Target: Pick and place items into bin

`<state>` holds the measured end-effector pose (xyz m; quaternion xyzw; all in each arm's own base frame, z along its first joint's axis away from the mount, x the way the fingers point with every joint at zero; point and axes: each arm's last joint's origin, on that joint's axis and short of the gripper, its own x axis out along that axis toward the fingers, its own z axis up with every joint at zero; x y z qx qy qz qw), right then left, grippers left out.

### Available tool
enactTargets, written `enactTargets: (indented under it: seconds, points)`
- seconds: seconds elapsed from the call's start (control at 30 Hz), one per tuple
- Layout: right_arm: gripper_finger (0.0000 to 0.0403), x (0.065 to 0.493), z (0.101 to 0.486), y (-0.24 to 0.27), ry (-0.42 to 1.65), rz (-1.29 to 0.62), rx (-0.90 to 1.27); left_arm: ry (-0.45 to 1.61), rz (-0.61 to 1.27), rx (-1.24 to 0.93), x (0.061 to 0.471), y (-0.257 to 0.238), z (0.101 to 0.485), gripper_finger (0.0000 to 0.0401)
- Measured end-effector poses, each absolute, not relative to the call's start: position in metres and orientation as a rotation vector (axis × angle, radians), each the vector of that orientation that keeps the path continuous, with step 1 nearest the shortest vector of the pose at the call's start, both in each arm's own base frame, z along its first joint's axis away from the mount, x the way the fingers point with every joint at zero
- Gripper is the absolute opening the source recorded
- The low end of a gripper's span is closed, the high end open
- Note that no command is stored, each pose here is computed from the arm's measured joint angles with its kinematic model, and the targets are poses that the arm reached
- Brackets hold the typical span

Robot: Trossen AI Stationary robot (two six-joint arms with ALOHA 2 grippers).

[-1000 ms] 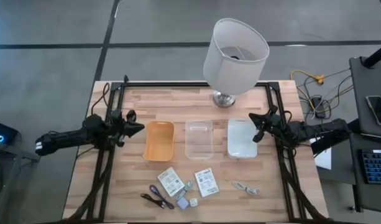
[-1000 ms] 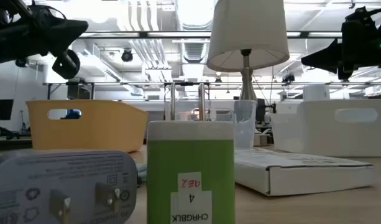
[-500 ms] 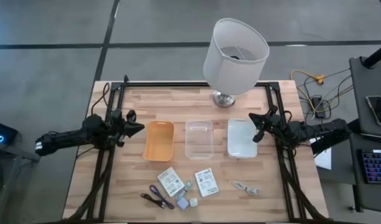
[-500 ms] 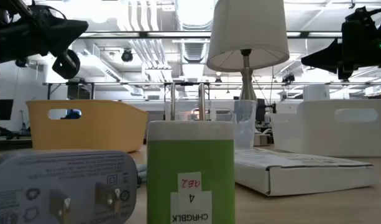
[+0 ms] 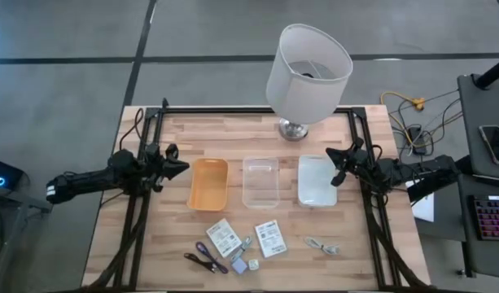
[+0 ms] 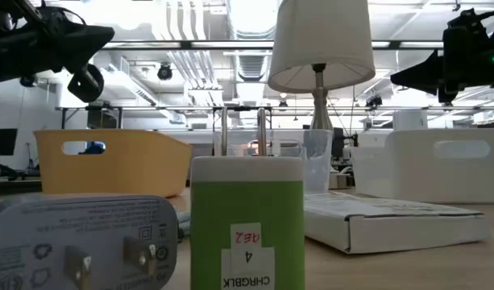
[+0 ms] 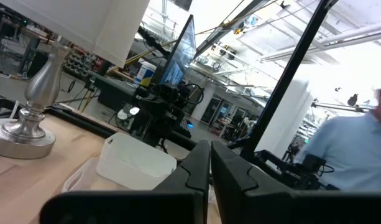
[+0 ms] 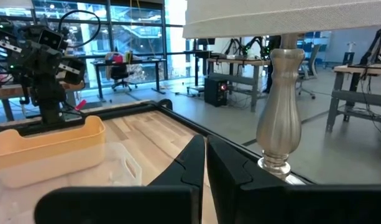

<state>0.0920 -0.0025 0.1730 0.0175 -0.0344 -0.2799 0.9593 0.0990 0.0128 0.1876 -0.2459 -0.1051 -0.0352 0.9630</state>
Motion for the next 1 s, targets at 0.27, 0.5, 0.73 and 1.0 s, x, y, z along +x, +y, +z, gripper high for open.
enactTargets:
  seconds: [0.27,0.5,0.73,1.0]
  points:
    - [0.0009,0.092,0.173,-0.003,0.012,-0.581,-0.244,-0.212,-0.071,-0.498,0.099,0.013,0.188,0.0]
    - [0.0009,0.092,0.173,-0.003,0.162,-0.57,-0.741,-0.213,-0.071,-0.498,0.099,0.013,0.188,0.0]
    - [0.0008,0.095,0.173,0.004,0.006,-0.324,-0.472,-0.213,-0.071,-0.498,0.099,0.013,0.188,0.0]
    - [0.0009,0.091,0.199,0.006,-0.353,-0.162,0.27,-0.217,-0.057,-0.5,0.099,0.013,0.188,0.0]
